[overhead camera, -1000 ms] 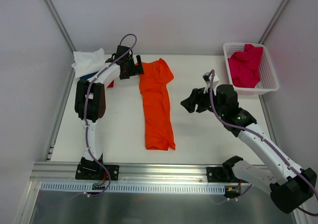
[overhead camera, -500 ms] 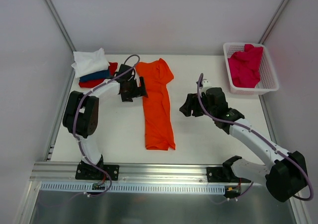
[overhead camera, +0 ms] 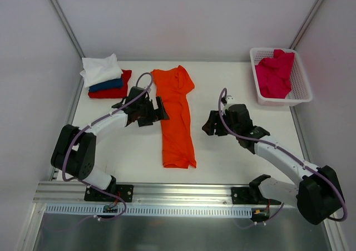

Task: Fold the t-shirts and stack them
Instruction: Grab the bottom of the folded rectangular tshirt with both arms

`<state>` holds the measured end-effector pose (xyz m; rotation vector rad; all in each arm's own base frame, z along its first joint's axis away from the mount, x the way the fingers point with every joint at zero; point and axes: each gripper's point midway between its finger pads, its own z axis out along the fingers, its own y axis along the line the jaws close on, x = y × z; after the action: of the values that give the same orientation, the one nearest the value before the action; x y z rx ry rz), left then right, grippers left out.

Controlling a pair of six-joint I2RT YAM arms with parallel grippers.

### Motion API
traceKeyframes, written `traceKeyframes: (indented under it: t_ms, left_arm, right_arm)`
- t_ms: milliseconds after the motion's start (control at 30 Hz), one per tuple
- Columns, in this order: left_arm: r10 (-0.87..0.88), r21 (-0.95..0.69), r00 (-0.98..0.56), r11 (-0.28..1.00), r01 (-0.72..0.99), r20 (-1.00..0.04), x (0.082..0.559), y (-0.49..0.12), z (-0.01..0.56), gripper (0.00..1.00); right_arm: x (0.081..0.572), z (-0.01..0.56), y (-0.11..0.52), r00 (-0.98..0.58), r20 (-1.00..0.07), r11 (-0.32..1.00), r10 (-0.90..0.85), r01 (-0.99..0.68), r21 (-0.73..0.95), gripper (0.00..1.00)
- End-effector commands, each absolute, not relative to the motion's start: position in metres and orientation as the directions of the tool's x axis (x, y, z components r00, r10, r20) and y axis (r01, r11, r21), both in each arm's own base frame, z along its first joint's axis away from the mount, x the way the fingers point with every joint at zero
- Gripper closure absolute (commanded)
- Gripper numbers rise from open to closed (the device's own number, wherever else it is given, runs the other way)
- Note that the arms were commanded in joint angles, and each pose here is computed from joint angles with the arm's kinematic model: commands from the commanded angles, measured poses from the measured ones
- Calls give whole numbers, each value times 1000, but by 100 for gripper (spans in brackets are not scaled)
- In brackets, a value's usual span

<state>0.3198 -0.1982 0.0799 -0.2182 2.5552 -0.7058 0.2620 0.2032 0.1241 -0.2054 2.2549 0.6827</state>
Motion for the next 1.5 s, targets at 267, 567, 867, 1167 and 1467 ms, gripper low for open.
traceKeyframes:
  t_ms: [267, 567, 867, 1167, 1467]
  left_arm:
    - [-282, -596, -881, 803, 1, -381, 283, -229, 73, 1]
    - [-283, -609, -892, 793, -12, -351, 258, -232, 56, 1]
    - [-273, -603, -906, 797, -24, -325, 221, -235, 42, 1]
    - [-312, -602, -906, 794, -83, -287, 186, -219, 24, 3]
    - [-339, -603, -902, 789, -119, -266, 170, -216, 16, 5]
  right_arm:
    - [245, 86, 190, -722, -681, 861, 123, -264, 435, 34]
    - [230, 55, 183, -749, -646, 871, 146, -212, 443, 34]
    - [220, 27, 194, -781, -617, 890, 92, -213, 403, 34]
    - [214, 15, 217, -790, -612, 897, 49, -235, 375, 34]
    - [201, 20, 233, -740, -673, 929, -5, -253, 271, 34]
